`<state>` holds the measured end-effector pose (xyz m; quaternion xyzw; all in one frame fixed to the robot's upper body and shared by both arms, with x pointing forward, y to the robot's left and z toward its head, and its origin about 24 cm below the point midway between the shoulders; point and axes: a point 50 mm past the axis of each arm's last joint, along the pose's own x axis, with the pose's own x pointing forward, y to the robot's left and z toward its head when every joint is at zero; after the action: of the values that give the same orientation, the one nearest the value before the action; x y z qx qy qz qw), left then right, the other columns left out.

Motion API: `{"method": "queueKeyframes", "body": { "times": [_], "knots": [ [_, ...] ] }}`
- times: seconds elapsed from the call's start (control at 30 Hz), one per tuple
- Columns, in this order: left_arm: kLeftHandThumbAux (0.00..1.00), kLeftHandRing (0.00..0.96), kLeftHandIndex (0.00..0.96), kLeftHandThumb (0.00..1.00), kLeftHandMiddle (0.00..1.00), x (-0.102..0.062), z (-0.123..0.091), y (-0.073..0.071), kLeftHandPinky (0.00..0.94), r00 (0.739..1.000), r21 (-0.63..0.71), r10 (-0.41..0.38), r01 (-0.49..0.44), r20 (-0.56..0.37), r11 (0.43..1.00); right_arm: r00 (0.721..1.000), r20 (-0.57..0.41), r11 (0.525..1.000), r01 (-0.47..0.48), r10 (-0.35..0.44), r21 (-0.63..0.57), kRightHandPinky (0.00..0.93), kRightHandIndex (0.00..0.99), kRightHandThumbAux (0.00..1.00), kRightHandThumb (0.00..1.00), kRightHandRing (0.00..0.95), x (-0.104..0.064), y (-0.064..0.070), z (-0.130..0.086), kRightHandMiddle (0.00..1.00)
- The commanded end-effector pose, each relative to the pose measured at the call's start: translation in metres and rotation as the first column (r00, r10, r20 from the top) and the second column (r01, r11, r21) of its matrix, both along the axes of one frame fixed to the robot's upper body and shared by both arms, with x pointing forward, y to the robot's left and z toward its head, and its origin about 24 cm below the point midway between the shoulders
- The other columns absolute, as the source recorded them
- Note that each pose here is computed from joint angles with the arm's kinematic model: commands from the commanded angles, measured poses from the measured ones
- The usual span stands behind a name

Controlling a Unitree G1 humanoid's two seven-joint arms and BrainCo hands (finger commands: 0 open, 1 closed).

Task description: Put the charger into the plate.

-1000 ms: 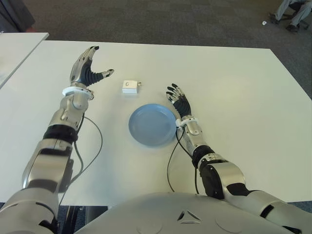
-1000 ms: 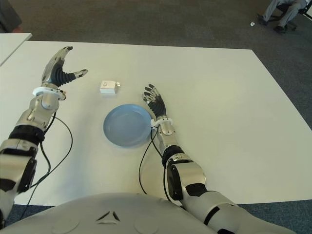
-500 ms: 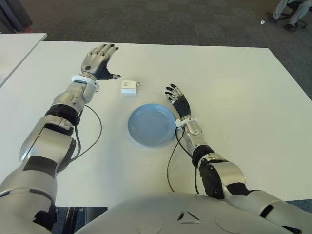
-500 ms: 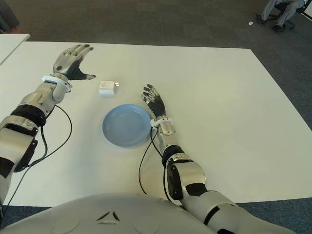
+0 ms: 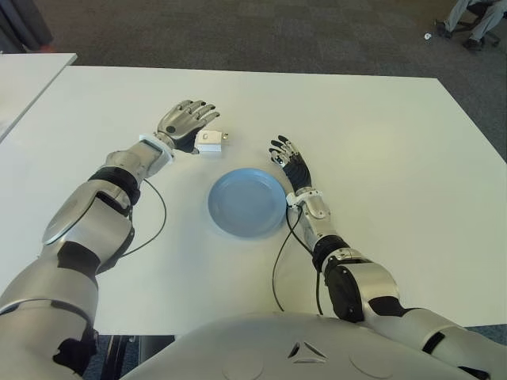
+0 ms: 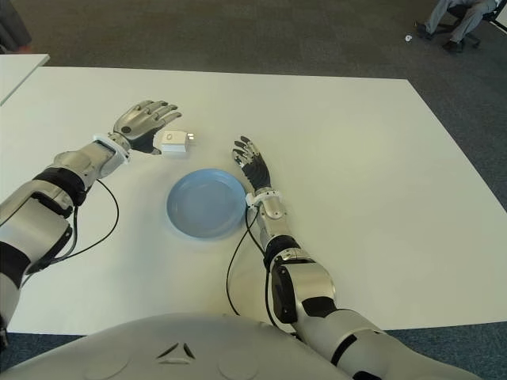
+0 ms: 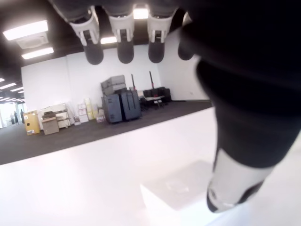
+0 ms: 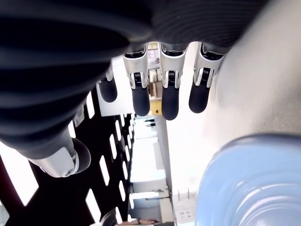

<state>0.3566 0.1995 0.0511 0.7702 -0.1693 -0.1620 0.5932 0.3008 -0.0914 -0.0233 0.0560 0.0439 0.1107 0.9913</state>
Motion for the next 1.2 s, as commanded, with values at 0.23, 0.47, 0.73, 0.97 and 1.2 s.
{"method": "queueKeyframes", "body": {
  "times": [0.23, 0.47, 0.73, 0.97, 1.2],
  "knots": [
    [0.783, 0.000, 0.000, 0.000, 0.000, -0.001, -0.011, -0.010, 0.000, 0.997, 0.096, -0.030, 0.037, -0.074, 0.995, 0.988, -0.142, 0.998, 0.062, -0.060, 0.014, 0.195, 0.119, 0.616, 0.000, 0.193, -0.025, -0.002, -0.029, 0.206],
    [0.703, 0.000, 0.000, 0.000, 0.000, -0.005, -0.022, -0.010, 0.000, 0.987, 0.086, 0.009, 0.004, -0.159, 0.996, 0.988, -0.126, 0.996, 0.089, -0.087, 0.017, 0.171, 0.122, 0.625, 0.000, 0.182, -0.024, -0.004, -0.027, 0.203],
    [0.637, 0.000, 0.000, 0.000, 0.000, -0.009, -0.036, -0.014, 0.029, 0.940, 0.062, 0.082, -0.065, -0.332, 0.996, 0.992, -0.070, 0.994, 0.110, -0.110, -0.006, 0.160, 0.119, 0.611, 0.000, 0.172, -0.019, -0.010, -0.018, 0.196],
    [0.549, 0.001, 0.000, 0.000, 0.000, -0.015, -0.048, -0.011, 0.074, 0.876, 0.031, 0.169, -0.174, -0.451, 0.984, 0.991, -0.015, 0.990, 0.134, -0.134, -0.036, 0.167, 0.110, 0.621, 0.000, 0.175, -0.023, -0.016, -0.012, 0.195],
    [0.488, 0.019, 0.000, 0.000, 0.000, -0.017, -0.052, -0.008, 0.101, 0.844, -0.002, 0.194, -0.225, -0.501, 0.974, 0.989, 0.004, 0.987, 0.150, -0.150, -0.059, 0.149, 0.110, 0.610, 0.000, 0.170, -0.030, -0.023, -0.008, 0.193]
  ]
}}
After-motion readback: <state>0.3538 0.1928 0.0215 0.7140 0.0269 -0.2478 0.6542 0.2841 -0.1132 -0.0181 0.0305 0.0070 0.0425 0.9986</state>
